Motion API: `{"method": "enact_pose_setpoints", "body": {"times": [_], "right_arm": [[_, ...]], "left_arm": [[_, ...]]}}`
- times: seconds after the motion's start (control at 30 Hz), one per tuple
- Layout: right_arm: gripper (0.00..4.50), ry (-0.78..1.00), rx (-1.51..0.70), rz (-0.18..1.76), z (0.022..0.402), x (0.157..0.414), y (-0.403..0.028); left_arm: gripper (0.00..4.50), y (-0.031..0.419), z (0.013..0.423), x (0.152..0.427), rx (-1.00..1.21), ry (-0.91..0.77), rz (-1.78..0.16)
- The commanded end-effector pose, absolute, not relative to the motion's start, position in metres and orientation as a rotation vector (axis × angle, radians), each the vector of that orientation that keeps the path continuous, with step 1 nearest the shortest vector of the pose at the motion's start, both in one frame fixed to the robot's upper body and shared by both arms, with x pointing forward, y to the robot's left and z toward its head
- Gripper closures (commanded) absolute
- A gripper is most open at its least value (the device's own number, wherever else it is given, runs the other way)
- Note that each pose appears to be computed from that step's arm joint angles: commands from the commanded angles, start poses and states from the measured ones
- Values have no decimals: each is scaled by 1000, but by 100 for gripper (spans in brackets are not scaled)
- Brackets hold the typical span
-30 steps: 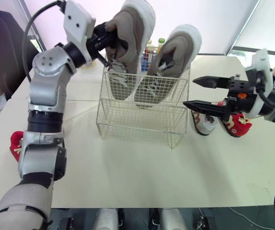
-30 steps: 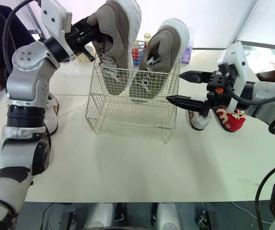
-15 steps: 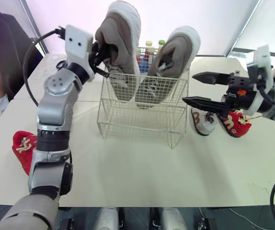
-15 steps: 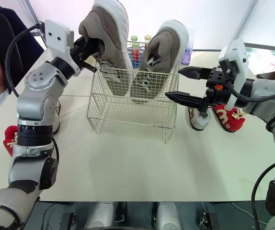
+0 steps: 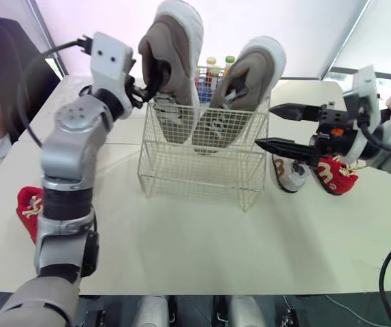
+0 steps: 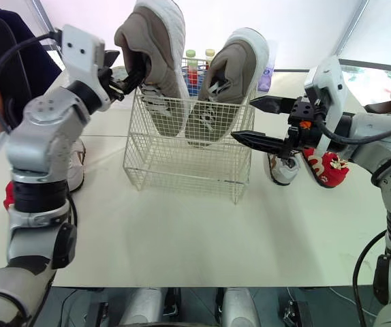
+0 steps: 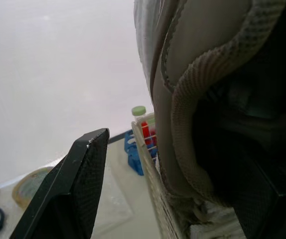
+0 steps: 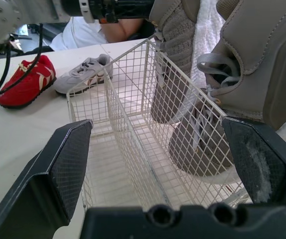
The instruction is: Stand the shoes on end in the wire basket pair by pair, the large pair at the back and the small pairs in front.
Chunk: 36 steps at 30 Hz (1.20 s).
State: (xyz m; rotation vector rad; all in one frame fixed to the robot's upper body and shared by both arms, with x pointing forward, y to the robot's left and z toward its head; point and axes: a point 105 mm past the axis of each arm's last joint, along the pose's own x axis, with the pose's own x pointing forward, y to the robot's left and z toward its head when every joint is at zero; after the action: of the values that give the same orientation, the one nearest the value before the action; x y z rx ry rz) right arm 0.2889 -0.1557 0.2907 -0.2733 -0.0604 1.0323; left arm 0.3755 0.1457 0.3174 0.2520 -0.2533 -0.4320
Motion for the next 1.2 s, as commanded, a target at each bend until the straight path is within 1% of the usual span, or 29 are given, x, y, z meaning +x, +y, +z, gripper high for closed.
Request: {"method": "enact_pose_setpoints", "body": {"times": [0.03, 0.13, 0.23, 0.27, 0.33, 0.37, 0.47, 0.5, 0.57, 0.6, 0.63, 0.67, 0.73, 0.8, 0.83, 0.93, 0.97, 1.07, 1.2], "right_arm": [[0, -103, -280, 1011, 303, 289, -162], [0, -105, -258, 1003, 306, 292, -166], [0, -143, -189, 991, 320, 292, -174], [0, -164, -153, 976, 327, 293, -180], [0, -197, -99, 884, 337, 298, -203], [0, -192, -78, 834, 336, 300, -216], [0, -105, -37, 734, 313, 299, -247], [0, -58, -9, 726, 301, 295, -252], [0, 36, -27, 672, 270, 288, -261], [0, 72, -62, 608, 251, 284, -267], [0, 88, -88, 561, 241, 281, -273], [0, 97, -90, 533, 235, 276, -277], [0, 56, -48, 424, 221, 272, -277], [0, 38, -19, 353, 209, 270, -275], [0, 35, -12, 331, 205, 269, -276], [0, 72, 47, 273, 173, 271, -264], [0, 88, 49, 250, 160, 273, -261], [0, 100, 68, 189, 138, 280, -258], [0, 73, 75, 45, 118, 296, -265]], "left_arm": [[94, 158, 332, 341, 257, -243, -535], [94, 177, 322, 318, 243, -160, -605], [94, 198, 304, 293, 178, -63, -691], [68, 202, 299, 285, 113, -39, -732], [8, 200, 281, 269, 55, 24, -815], [3, 192, 270, 260, 55, 57, -866], [3, 164, 249, 240, 40, 93, -985], [3, 155, 243, 232, 14, 103, -1038], [3, 141, 231, 211, -54, 148, -1153], [3, 137, 222, 201, -74, 185, -1195], [3, 133, 216, 195, -84, 209, -1219], [3, 130, 210, 191, -90, 232, -1225], [3, 121, 187, 188, -48, 305, -1218], [3, 115, 174, 188, -21, 332, -1218], [3, 112, 171, 188, -17, 331, -1220], [3, 106, 166, 206, -3, 263, -1147], [3, 101, 165, 207, 9, 249, -1148], [3, 91, 161, 202, 23, 235, -1178], [3, 91, 163, 205, 27, 218, -1168]]}}
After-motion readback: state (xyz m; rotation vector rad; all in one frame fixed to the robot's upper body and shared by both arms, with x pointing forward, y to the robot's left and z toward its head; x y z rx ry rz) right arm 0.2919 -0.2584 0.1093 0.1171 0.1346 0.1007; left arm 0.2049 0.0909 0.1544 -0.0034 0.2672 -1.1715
